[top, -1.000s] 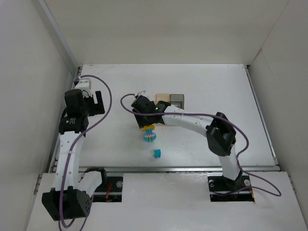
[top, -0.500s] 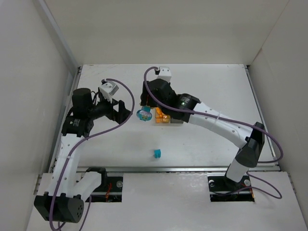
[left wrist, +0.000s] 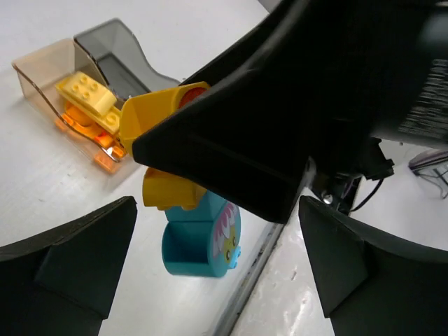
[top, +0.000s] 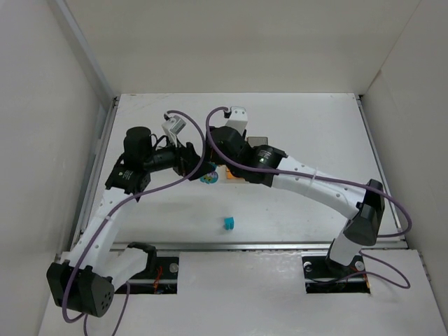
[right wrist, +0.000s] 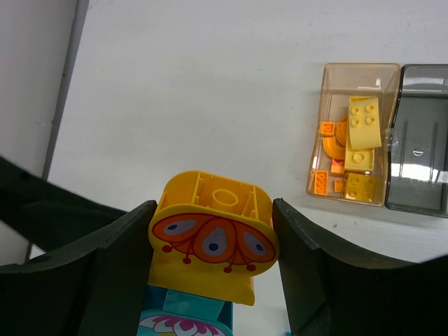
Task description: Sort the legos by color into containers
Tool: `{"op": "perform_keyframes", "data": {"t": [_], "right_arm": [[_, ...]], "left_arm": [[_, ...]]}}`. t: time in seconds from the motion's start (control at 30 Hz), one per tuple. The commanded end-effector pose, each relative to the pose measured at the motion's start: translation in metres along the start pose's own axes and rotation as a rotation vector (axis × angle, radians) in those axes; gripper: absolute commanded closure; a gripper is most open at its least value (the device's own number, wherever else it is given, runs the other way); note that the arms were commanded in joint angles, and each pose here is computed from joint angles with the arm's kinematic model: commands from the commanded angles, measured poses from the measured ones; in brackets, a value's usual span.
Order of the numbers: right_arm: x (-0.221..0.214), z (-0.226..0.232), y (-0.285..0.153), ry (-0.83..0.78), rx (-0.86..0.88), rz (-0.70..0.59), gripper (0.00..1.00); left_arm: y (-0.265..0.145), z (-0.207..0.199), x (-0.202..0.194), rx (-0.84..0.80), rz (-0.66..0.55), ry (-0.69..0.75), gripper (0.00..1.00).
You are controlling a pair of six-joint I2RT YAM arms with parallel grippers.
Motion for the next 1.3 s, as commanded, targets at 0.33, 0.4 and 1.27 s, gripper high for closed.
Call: {"op": "perform_keyframes", "data": {"t": [0.33, 0.4, 1.27], "right_arm": [[0.026, 0.016, -0.023, 0.115, 0.039, -0.072, 1.0], [0.025, 0.017, -0.023, 0.124, 0.048, -0.067, 1.0], [0.022, -0.032, -0.007, 0.098, -0.124, -0.029, 1.0]], "left_arm": [[0.013, 0.016, -0.007, 0.087, -0.013, -0.143, 0.38], [0.016, 0.015, -0.007, 0.079, -0.009, -0.172, 0.44], [0.01, 0.044, -0.034, 0.244, 0.051, -0.043, 1.0]]}}
Point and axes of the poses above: each gripper's point midway between its finger pads, its own y axis out along the fingers, its own z axis along the line the jaws close on, x = y × z, the point moved 1 cm from there along -y, back along the fingers, and after that the axes turned 15 degrees about -y, right-handed, at the moved point
